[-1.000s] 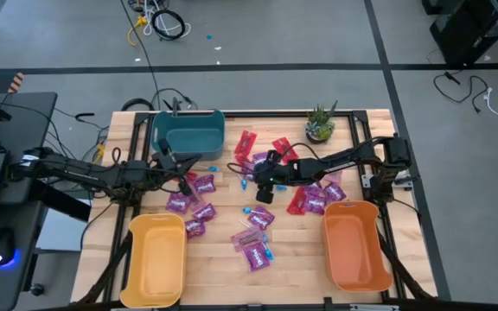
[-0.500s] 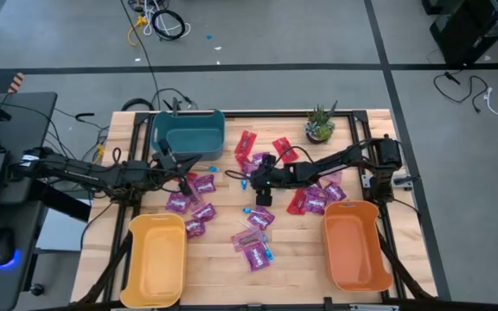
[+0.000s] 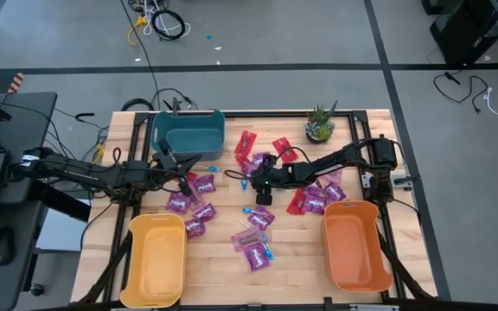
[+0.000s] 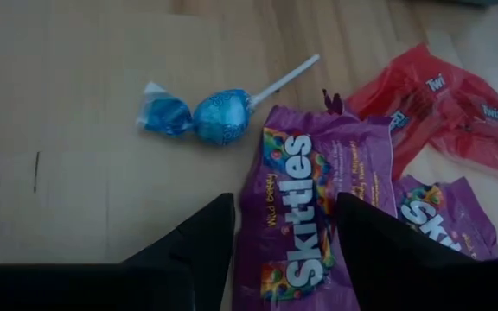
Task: Sort candy
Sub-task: Put the purple candy into the orange bin
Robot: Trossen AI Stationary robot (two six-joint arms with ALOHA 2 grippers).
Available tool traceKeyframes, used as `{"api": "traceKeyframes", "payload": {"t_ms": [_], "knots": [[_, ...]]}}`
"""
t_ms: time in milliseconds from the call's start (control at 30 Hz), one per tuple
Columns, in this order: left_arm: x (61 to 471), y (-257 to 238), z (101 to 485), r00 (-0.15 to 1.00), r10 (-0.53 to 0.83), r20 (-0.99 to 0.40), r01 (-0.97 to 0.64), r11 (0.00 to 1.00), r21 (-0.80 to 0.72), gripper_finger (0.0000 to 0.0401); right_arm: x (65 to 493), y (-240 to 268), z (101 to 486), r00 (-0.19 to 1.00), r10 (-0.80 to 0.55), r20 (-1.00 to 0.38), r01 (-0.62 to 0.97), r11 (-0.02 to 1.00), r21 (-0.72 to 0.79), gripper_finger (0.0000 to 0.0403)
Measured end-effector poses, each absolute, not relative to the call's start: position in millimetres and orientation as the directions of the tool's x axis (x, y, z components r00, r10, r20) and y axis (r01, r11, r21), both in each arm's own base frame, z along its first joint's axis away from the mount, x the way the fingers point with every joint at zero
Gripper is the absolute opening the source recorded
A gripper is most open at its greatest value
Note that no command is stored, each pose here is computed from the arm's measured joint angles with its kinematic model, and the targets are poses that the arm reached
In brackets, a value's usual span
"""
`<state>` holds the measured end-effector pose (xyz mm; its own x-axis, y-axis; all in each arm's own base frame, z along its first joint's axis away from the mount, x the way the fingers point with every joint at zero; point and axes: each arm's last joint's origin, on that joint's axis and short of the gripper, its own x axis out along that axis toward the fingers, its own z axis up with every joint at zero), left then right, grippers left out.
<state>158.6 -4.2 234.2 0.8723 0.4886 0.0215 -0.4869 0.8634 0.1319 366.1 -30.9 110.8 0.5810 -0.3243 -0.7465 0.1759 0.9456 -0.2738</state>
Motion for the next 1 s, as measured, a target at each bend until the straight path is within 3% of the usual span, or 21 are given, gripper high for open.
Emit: {"api": "traceKeyframes", "payload": {"t_ms": [200,867,1000], "knots": [[158.6,-4.2,234.2,0.872,0.489,0.022,-0.487,0.863,0.132,0.0006,366.0,-30.9,110.4,0.58,-0.322,-0.748,0.173,0.946,-0.273,0.0161],[158.6,-4.2,234.2,0.872,0.489,0.022,-0.487,0.864,0.131,0.0006,365.4,-35.7,110.2,0.582,-0.282,-0.763,0.147,0.959,-0.243,0.0009],[158.6,-4.2,234.2,0.872,0.489,0.022,-0.487,0.864,0.13,0.0006,365.7,-35.7,110.8,0.587,-0.282,-0.759,0.137,0.958,-0.25,0.0006]]}}
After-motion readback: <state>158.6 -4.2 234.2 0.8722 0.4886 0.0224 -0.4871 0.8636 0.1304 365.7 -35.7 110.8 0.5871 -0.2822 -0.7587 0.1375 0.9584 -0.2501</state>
